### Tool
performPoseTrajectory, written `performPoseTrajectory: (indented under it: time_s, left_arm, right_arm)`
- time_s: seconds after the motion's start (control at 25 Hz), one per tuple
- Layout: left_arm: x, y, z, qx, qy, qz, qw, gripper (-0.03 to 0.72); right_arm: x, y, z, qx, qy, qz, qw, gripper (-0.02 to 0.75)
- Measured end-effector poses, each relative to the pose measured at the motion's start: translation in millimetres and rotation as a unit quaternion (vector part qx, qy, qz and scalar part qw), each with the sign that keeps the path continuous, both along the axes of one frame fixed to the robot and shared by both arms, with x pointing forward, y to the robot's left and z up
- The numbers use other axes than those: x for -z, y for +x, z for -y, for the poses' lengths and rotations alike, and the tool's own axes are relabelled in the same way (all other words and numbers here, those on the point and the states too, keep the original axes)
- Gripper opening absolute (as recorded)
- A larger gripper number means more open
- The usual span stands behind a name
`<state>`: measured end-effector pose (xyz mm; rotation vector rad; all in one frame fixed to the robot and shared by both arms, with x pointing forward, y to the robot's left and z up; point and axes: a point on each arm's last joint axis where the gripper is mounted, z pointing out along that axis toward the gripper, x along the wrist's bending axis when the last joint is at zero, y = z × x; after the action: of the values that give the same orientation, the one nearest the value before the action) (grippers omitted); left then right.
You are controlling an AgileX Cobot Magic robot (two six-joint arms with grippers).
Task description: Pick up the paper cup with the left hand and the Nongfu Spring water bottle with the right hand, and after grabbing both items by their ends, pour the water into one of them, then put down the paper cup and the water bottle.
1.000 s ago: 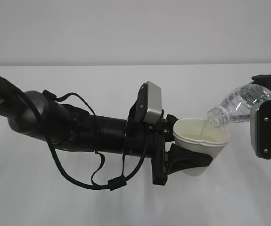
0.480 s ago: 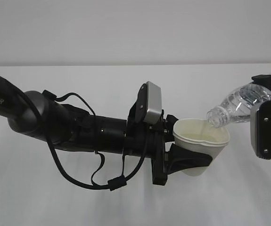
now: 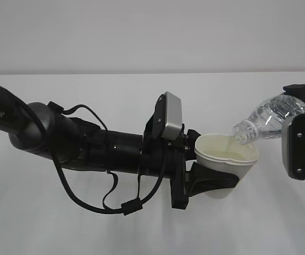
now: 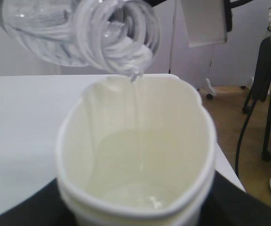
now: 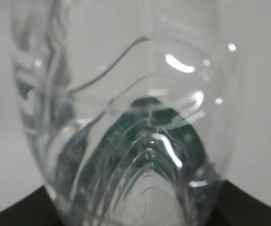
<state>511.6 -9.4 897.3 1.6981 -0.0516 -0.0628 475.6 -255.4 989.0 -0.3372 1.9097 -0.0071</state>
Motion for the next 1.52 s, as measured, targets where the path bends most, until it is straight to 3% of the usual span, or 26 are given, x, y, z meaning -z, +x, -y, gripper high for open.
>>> performPoseTrajectory:
  time_s: [1.52]
  left_arm:
    - [0.1, 0.1, 0.0, 0.0, 0.001, 0.0, 1.0, 0.393]
  right_arm:
    - [0.3, -0.1, 0.0, -0.003, -0.008, 0.0, 1.0, 0.393]
